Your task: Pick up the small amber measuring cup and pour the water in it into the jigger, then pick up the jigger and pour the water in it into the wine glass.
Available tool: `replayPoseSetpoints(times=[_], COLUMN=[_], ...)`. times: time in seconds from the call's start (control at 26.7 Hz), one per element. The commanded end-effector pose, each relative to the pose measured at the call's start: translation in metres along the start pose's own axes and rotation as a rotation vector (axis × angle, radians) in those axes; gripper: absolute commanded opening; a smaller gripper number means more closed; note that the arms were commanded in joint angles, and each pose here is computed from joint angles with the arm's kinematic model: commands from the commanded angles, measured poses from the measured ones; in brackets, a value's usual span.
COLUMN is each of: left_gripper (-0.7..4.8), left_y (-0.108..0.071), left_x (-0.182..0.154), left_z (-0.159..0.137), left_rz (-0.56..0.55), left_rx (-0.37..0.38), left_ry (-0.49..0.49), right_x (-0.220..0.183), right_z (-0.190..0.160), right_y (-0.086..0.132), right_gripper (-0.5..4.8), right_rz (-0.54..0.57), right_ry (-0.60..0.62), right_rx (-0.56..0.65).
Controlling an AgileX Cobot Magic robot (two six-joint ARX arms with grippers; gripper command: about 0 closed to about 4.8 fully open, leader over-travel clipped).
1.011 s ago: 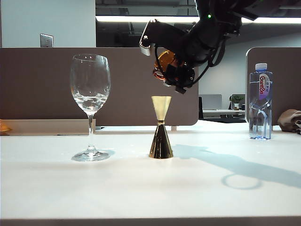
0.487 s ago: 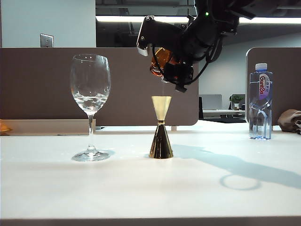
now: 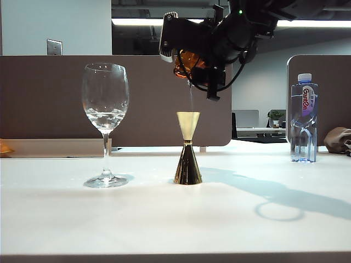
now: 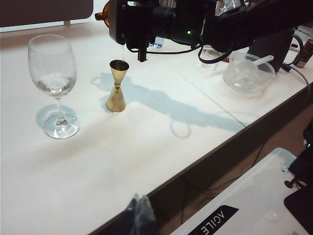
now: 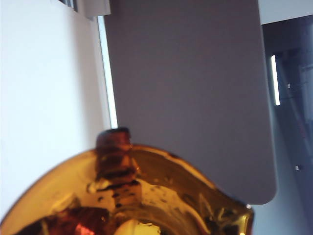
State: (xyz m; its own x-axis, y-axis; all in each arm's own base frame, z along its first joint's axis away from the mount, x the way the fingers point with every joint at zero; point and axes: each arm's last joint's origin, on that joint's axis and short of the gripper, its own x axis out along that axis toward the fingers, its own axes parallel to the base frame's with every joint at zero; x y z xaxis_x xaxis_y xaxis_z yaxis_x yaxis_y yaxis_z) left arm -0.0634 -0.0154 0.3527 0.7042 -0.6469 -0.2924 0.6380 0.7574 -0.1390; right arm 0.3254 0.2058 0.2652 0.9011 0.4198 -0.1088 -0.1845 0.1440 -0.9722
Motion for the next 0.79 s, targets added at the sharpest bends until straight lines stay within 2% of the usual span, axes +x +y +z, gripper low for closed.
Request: replayPoseSetpoints(times=[0.04,0.79], left_gripper=[-0.02,-0.02], left_y=[-0.0004,-0.0004], left_x=[-0.0004,-0.0004], left_z=[0.0017,0.0017], left_rz=[-0.001,-0.001], left_rx=[0.009,0.009], left_ry=[-0.012,-0.012], right_x=[-0.0015,-0.0019], right_z=[0.0034,0.0067], right_y=[-0.0079,-0.0141], right_gripper=[0.12,0.12], right_rz=[-0.048,-0.108], right_ry=[-0.023,-0.098], right_rx=[-0.061,-0.087])
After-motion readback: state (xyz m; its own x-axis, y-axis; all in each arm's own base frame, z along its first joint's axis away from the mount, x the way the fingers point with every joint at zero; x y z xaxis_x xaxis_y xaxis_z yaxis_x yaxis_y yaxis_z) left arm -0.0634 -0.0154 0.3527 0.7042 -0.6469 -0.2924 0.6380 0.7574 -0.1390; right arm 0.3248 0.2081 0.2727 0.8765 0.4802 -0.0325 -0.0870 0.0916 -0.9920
